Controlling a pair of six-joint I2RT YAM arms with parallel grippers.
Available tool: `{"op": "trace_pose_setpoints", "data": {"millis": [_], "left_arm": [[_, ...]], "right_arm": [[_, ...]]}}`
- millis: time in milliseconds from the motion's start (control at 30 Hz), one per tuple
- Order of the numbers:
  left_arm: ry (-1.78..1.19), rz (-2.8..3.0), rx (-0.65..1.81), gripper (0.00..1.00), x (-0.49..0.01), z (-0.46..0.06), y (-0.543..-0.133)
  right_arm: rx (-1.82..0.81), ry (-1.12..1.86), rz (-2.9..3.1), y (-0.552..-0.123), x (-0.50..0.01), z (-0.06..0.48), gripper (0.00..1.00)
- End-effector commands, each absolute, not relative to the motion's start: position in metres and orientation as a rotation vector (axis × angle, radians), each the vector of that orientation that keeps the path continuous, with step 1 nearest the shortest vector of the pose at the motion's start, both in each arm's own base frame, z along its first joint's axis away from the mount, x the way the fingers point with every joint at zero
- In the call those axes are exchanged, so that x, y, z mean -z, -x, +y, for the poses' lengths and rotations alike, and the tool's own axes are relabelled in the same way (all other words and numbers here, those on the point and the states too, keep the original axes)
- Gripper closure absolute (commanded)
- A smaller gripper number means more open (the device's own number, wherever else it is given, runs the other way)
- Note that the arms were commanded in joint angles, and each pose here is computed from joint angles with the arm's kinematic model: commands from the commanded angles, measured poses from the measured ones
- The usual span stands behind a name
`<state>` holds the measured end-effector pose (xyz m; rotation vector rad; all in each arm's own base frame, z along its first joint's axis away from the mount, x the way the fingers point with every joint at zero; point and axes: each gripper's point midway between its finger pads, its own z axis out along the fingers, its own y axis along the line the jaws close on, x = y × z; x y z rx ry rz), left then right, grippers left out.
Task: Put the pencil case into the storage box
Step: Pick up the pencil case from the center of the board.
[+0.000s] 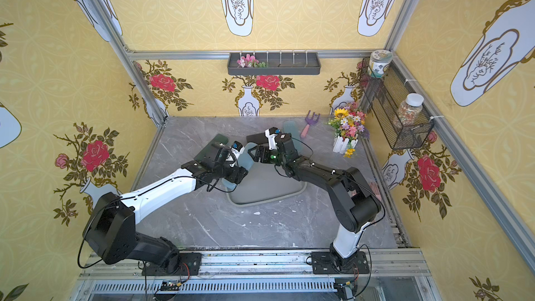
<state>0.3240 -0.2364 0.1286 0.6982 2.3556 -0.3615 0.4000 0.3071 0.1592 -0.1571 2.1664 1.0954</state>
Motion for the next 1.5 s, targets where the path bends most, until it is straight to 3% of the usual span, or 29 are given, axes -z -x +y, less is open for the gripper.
{"op": "trace_pose_setpoints", "data": {"millis": [0, 300, 467, 1100, 1267, 1300, 1333, 1467], "left_arm": [[-0.685, 2.317, 0.397, 0.26, -0.136, -0.246, -0.330], [-0.697, 2.309, 0.421, 0.26, -0.134, -0.256, -0.329], [-0.697, 2.306, 0.427, 0.26, -0.133, -0.258, -0.328], [-0.702, 2.314, 0.439, 0.23, -0.127, -0.261, -0.325], [-0.706, 2.315, 0.439, 0.16, -0.125, -0.261, -0.323], [-0.707, 2.315, 0.440, 0.13, -0.125, -0.261, -0.323], [-0.708, 2.314, 0.441, 0.01, -0.126, -0.261, -0.323], [-0.705, 2.308, 0.443, 0.00, -0.128, -0.261, -0.321]], "right_arm": [[-1.132, 0.154, 2.113, -0.405, -0.169, 0.315, 0.14], [-1.180, 0.114, 2.064, -0.405, -0.173, 0.320, 0.35], [-1.195, 0.095, 2.049, -0.406, -0.175, 0.319, 0.62], [-1.242, 0.049, 2.027, -0.407, -0.174, 0.320, 0.67], [-1.245, 0.042, 2.026, -0.407, -0.173, 0.321, 0.67], [-1.245, 0.039, 2.025, -0.407, -0.173, 0.321, 0.67], [-1.242, 0.035, 2.025, -0.408, -0.172, 0.319, 0.67], [-1.236, 0.025, 2.027, -0.409, -0.170, 0.318, 0.67]]}}
